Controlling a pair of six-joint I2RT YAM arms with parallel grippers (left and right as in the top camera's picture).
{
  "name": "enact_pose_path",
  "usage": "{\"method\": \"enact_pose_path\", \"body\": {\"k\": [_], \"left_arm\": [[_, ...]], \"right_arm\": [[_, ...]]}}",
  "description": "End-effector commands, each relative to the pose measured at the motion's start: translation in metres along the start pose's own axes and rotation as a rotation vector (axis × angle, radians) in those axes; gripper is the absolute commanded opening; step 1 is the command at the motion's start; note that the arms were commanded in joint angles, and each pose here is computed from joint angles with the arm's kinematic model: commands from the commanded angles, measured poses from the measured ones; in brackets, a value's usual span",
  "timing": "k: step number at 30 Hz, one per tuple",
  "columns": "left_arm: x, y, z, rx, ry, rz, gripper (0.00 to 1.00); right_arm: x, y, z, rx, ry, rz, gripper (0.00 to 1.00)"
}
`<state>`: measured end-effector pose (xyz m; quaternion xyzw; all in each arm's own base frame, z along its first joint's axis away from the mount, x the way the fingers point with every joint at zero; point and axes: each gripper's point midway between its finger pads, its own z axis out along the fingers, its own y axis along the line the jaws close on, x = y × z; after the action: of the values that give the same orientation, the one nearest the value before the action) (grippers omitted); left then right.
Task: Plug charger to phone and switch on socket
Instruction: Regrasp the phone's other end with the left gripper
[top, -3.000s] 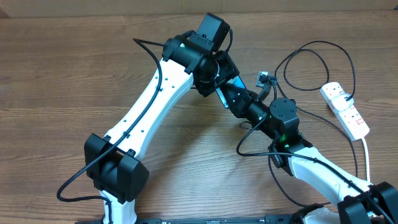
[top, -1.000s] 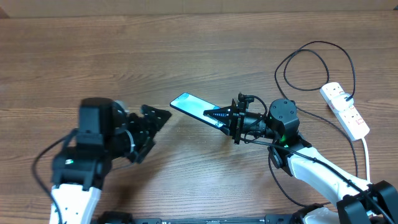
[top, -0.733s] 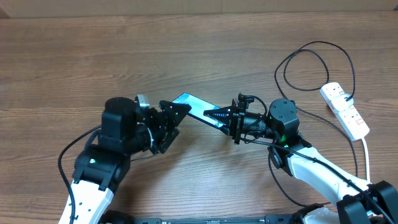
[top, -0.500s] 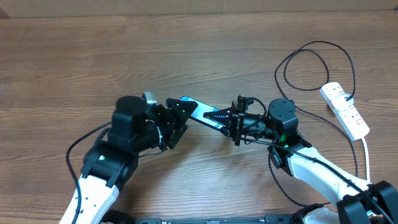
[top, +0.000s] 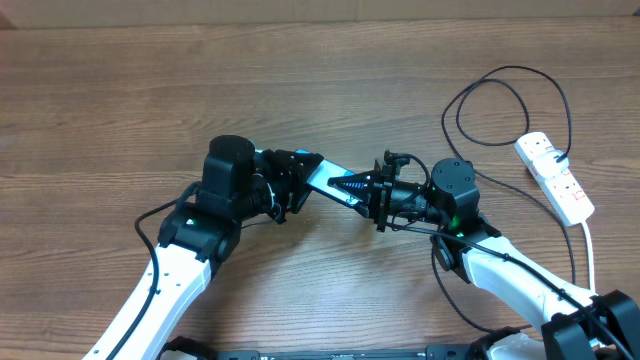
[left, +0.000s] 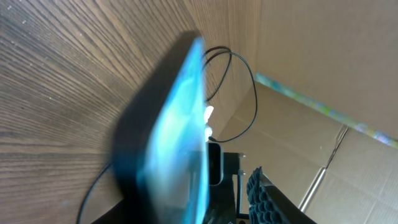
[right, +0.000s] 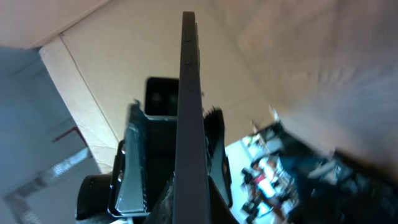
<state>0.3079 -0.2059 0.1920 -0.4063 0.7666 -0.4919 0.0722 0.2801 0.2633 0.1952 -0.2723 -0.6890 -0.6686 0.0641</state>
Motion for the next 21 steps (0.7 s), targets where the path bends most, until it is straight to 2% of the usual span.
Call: {"method": "enact_pose_path", "body": {"k": [1,9,14,21], "left_arm": [[0.008,0.001,0.002,-0.006,0.044,-0.044,0.37],[0.009,0.001,0.002,-0.007,0.049,-0.047,0.33],[0.008,0.000,0.002,-0.006,0.041,-0.047,0.20],[0.008,-0.004,0.002,0.010,0.042,-0.047,0.12]], "right_arm": [[-0.007,0.017,0.001,-0.046,-0.065,-0.212,0.04],[0.004,0.020,0.006,-0.063,-0.036,-0.240,0.04],[0.011,0.019,0.012,-0.067,-0.022,-0.169,0.04],[0.006,0.009,0.012,-0.031,-0.036,-0.083,0.04]]}}
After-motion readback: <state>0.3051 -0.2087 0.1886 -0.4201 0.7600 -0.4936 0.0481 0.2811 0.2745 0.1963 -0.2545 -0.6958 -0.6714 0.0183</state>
